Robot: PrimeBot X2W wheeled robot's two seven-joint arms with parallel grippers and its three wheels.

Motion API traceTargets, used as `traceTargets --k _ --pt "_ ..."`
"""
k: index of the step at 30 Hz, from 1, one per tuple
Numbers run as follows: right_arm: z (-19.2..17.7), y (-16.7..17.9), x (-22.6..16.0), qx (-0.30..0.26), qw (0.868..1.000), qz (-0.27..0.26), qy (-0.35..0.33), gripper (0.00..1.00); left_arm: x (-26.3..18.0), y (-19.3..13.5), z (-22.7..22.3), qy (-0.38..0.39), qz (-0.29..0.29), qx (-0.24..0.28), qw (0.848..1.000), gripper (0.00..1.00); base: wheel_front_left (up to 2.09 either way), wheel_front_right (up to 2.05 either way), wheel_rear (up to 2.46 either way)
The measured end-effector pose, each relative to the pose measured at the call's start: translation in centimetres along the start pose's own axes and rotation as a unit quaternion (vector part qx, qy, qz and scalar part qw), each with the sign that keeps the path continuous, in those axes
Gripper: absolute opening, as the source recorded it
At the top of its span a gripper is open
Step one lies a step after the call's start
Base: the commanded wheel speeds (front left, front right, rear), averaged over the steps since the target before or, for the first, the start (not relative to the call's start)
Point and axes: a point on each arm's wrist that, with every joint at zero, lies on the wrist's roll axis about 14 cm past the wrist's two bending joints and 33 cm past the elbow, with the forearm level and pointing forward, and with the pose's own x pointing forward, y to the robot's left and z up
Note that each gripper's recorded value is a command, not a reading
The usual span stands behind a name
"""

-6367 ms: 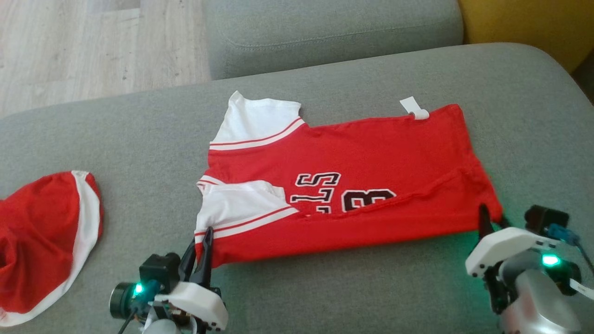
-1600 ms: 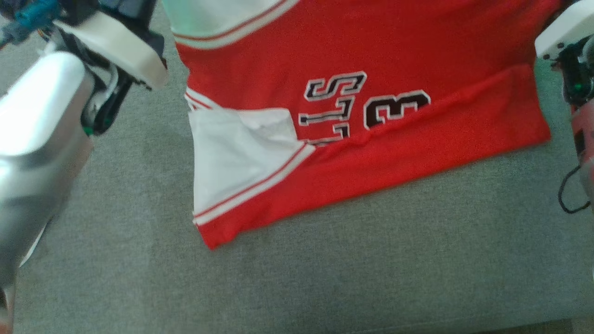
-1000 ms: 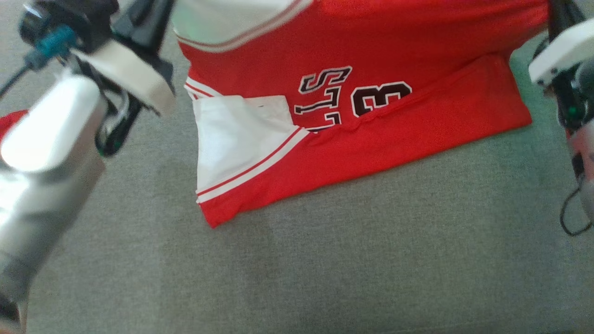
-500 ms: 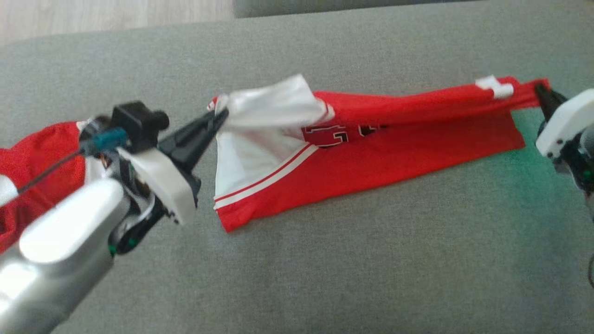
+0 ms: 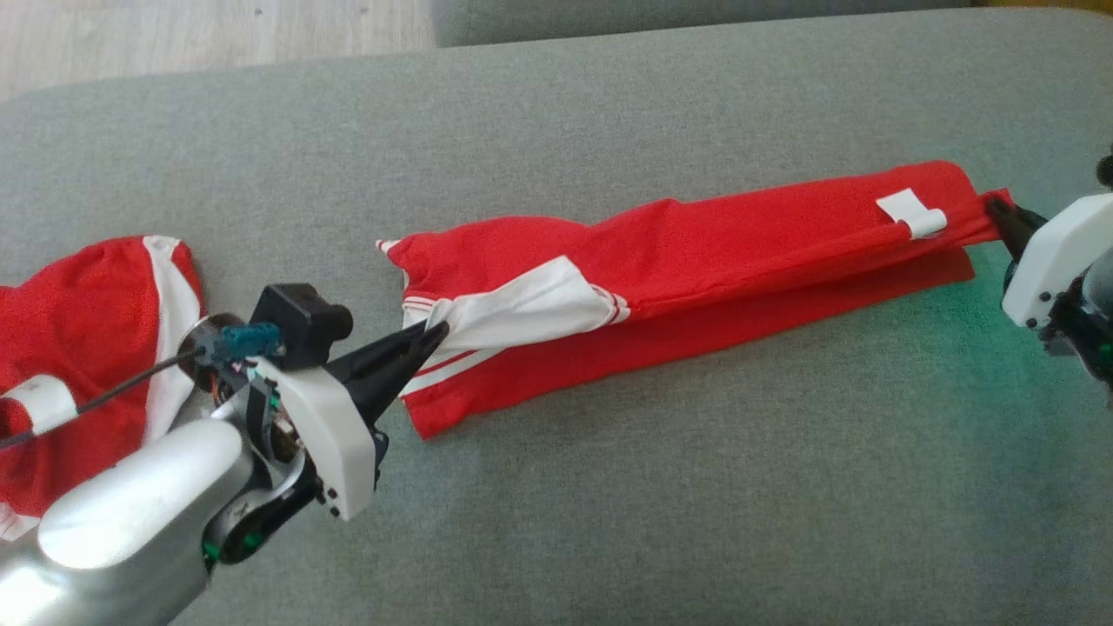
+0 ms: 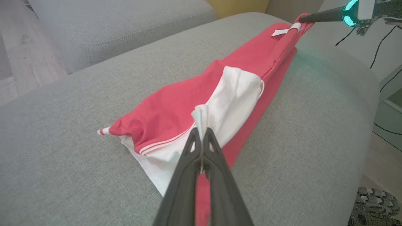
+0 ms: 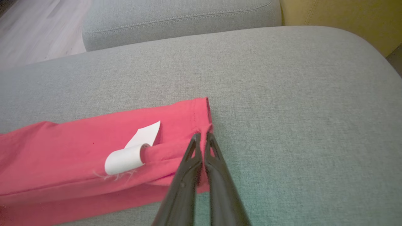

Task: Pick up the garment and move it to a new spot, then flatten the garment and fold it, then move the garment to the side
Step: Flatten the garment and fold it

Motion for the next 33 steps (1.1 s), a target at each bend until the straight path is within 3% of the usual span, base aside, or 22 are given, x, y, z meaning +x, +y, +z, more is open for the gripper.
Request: traceTargets --k 12,13,14,15,20,24,27,33 --pt "-3.5 -0.4 1.7 -0.034 0.998 -0.008 0.046 0.0 1.8 0.6 -4.6 0.066 -0.008 -0.003 0.998 0.0 0.0 0.0 0.0" --pt "-3.7 -0.5 1.7 -0.034 0.998 -0.01 0.049 0.29 2.0 0.6 -4.9 0.07 -0.009 -0.002 0.998 0.0 0.0 0.0 0.0" --pt "-3.9 -0.7 1.8 -0.033 0.998 -0.012 0.049 1.0 2.1 0.7 -4.9 0.068 -0.007 -0.001 0.998 0.84 0.0 0.0 0.0" --pt "-3.9 -0.7 1.7 -0.031 0.998 -0.013 0.048 1.0 2.2 0.8 -4.9 0.064 -0.005 0.0 0.998 1.0 0.0 0.0 0.0" --pt "-2.4 -1.1 1.2 -0.012 1.0 -0.019 0.005 1.0 2.4 1.8 -3.2 0.017 0.031 -0.001 0.999 1.0 0.0 0.0 0.0" --pt "1.5 -0.7 0.2 0.018 0.996 -0.011 -0.089 1.0 1.8 4.0 1.6 -0.093 0.093 -0.004 0.991 1.0 0.0 0.0 0.0" --pt "5.3 0.0 -1.1 0.037 0.982 0.0 -0.184 1.0 0.5 5.5 5.6 -0.195 0.143 -0.032 0.97 1.0 0.0 0.0 0.0" --pt "10.8 1.5 -4.7 0.066 0.938 0.017 -0.34 1.0 -2.8 7.0 9.3 -0.311 0.222 -0.107 0.918 1.0 0.0 0.0 0.0"
